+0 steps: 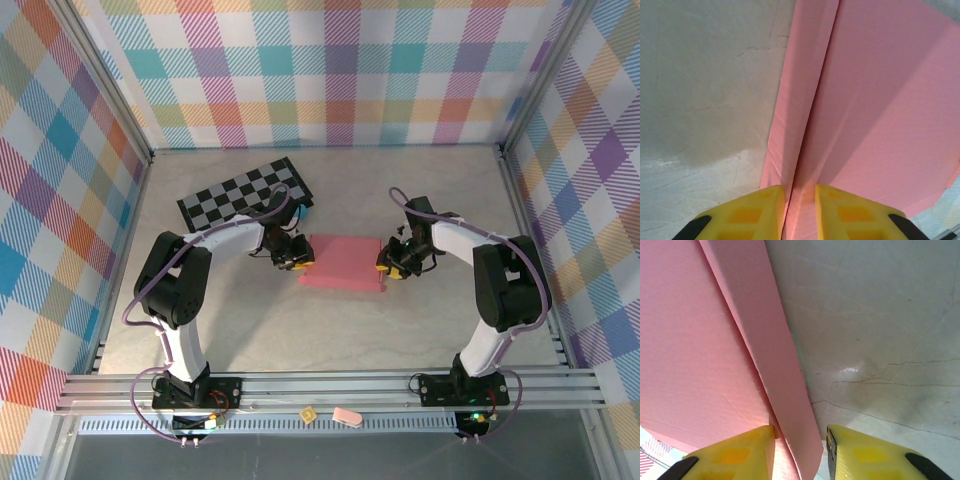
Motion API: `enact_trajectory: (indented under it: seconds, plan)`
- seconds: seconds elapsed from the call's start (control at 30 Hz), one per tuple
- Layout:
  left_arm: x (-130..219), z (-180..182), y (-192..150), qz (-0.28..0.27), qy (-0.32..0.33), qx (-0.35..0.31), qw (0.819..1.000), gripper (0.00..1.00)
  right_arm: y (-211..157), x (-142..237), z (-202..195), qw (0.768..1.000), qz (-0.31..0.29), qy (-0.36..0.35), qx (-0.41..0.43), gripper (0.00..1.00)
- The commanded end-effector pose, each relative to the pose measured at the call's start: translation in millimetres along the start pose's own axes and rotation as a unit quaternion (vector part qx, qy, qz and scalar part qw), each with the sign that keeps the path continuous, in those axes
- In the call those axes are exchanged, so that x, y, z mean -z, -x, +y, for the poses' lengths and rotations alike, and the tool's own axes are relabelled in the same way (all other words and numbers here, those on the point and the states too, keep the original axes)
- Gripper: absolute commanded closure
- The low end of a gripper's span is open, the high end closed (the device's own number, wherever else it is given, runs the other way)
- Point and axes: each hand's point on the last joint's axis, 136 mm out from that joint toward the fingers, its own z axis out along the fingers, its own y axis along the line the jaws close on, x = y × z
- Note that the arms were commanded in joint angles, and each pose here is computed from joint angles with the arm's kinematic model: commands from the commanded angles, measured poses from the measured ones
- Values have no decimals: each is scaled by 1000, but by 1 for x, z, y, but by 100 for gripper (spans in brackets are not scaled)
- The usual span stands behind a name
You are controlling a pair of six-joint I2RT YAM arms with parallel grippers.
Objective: Fold the paper box
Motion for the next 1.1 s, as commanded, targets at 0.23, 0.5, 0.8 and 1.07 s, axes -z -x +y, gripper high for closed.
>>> enact_trajectory:
  seconds: [0.23,0.5,0.8,1.07]
  plan:
    - [-13,15,-16,19,27,1,999,87,-11,-12,-22,999,19,-37,-16,73]
    - [-4,8,-14,11,25,-8,1000,89,-11,-9,-22,999,16,-41,-15,76]
    - [32,-7,3,-26,8,-17,999,66,-10,-9,-21,999,16,-42,-14,76]
    - [-1,-8,-1,12,-41,-11,999,69,-8,-8,-17,999,17,-36,-13,76]
